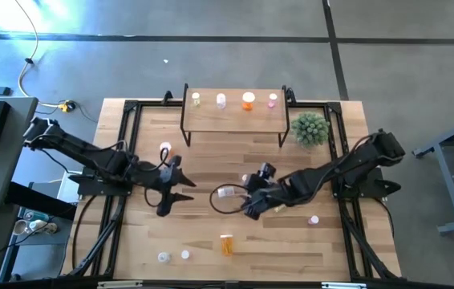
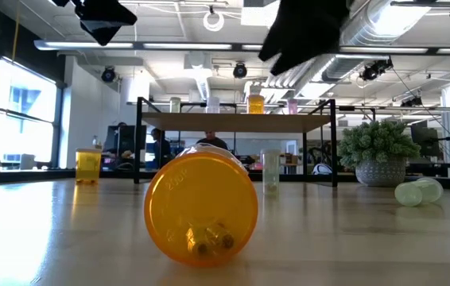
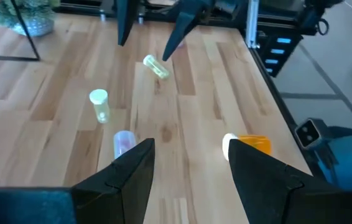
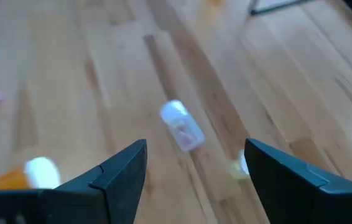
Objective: Pick and place medicine bottles onto shelf by color
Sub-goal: Put the top yellow pill bottle aligned with the other yellow pill bottle on the shelf
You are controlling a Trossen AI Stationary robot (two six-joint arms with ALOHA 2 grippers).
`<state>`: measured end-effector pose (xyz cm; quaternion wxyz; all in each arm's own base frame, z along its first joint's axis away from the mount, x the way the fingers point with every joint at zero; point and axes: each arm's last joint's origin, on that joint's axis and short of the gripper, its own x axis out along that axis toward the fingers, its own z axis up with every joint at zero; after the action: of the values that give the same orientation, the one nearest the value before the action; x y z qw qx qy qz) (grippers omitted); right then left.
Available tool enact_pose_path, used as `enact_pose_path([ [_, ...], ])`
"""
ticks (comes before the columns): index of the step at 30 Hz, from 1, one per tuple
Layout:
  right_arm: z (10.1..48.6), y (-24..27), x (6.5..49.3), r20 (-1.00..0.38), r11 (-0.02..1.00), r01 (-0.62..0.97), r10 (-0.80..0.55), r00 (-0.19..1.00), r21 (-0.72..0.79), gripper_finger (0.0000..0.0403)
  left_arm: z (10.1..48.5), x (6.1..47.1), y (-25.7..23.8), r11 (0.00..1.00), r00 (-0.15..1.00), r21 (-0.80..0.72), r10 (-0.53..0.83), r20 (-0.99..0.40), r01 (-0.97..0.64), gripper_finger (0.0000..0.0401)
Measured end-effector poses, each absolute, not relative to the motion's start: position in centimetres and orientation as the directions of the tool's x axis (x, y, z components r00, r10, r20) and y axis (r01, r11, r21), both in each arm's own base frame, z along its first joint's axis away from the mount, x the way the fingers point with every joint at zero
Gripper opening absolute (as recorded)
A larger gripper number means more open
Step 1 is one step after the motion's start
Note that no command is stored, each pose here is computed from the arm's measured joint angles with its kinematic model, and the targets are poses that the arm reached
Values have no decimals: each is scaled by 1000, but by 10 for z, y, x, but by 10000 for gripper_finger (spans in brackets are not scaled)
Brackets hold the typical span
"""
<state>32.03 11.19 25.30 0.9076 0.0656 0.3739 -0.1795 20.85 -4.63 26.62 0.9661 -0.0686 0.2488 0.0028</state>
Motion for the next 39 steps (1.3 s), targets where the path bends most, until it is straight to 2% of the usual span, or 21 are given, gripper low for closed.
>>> enact_pose_path([
  [5, 228, 120, 304, -681, 874, 483, -385, 623, -53, 261, 258, 206, -55, 992, 891, -109, 2, -454, -57, 196],
  [13, 187, 127, 280, -608, 825, 559, -485, 628, -81, 261, 246, 208, -58, 991, 908, -92, 48, -416, -94, 196],
  [17, 169, 123, 275, -578, 819, 573, -483, 658, -31, 261, 243, 211, -58, 989, 904, -72, 87, -419, -129, 196],
  [25, 141, 109, 267, -456, 860, 509, -466, 758, -33, 261, 241, 212, -56, 982, 897, -41, 151, -416, -184, 196],
  [29, 137, 100, 267, -416, 865, 501, -470, 779, -39, 261, 241, 212, -56, 985, 897, -19, 150, -416, -173, 196],
  [39, 136, 82, 275, -420, 866, 496, -476, 773, -69, 261, 241, 212, -56, 985, 897, -11, 150, -416, -169, 196],
])
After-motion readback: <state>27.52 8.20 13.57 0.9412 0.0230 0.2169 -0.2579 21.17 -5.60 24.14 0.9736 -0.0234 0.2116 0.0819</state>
